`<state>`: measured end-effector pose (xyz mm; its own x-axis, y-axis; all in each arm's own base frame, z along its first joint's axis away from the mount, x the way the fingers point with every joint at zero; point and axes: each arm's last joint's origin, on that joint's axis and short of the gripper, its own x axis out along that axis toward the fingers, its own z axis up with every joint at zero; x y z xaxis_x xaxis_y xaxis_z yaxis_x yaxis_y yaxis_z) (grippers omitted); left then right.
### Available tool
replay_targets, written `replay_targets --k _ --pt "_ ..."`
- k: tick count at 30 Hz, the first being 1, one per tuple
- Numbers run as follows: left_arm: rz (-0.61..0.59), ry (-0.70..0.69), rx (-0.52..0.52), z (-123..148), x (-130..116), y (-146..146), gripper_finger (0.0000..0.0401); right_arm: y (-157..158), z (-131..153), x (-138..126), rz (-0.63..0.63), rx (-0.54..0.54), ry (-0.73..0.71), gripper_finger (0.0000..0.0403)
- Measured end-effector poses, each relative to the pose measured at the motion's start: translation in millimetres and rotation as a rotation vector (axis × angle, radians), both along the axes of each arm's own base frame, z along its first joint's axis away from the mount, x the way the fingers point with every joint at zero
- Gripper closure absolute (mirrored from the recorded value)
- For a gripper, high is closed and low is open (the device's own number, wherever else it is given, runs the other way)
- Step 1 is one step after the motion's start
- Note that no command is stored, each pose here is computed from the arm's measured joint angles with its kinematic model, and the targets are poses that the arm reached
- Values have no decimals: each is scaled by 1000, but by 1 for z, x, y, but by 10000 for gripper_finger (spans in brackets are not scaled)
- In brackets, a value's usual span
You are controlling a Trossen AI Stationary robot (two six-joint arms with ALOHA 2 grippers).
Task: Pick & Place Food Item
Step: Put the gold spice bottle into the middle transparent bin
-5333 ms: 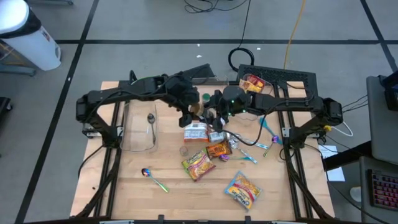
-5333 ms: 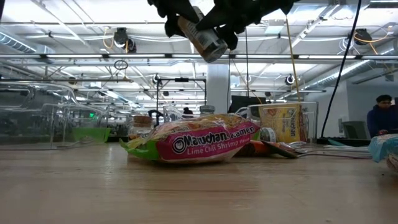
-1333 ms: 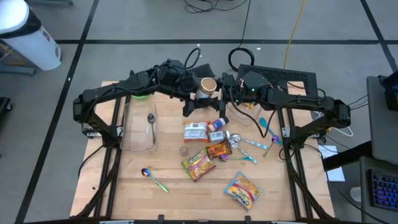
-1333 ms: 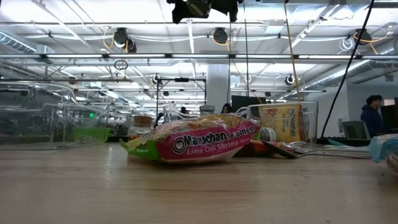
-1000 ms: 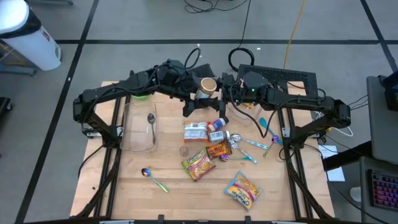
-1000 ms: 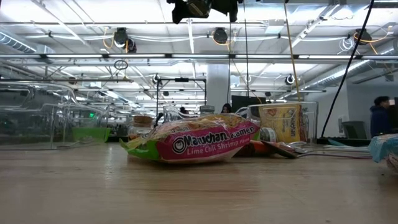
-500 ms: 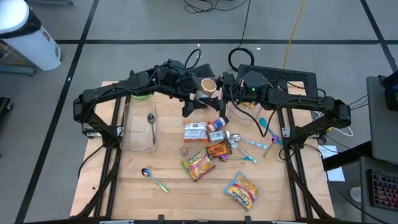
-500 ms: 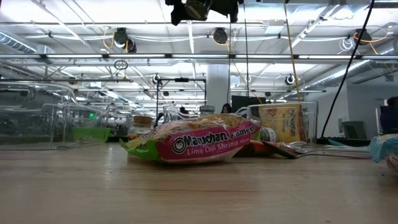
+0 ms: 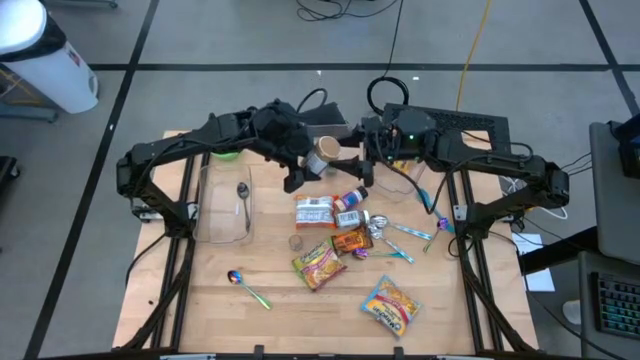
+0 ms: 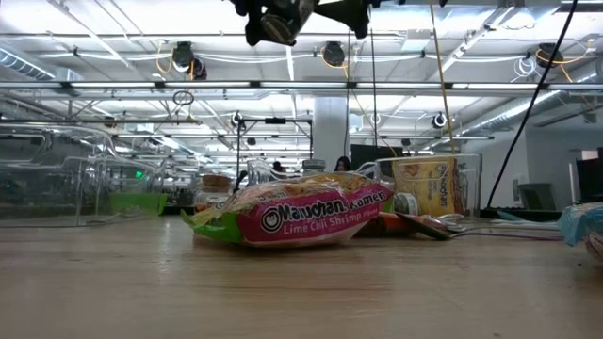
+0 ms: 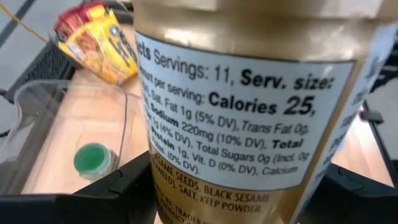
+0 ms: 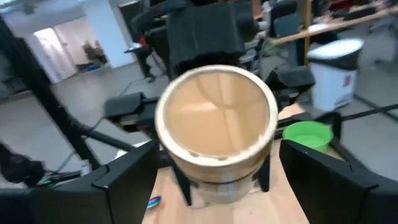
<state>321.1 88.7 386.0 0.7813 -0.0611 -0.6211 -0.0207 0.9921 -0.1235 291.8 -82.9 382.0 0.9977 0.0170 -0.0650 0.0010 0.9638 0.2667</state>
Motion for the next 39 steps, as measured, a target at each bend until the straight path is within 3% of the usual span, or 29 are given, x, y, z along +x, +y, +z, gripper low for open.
replay_targets --k 29,39 --pt "-42 216 -57 -33 11 -11 119 -1 -20 13 71 76 95 78" --pt "-25 207 -75 -33 13 -10 119 5 -31 20 92 86 161 78"
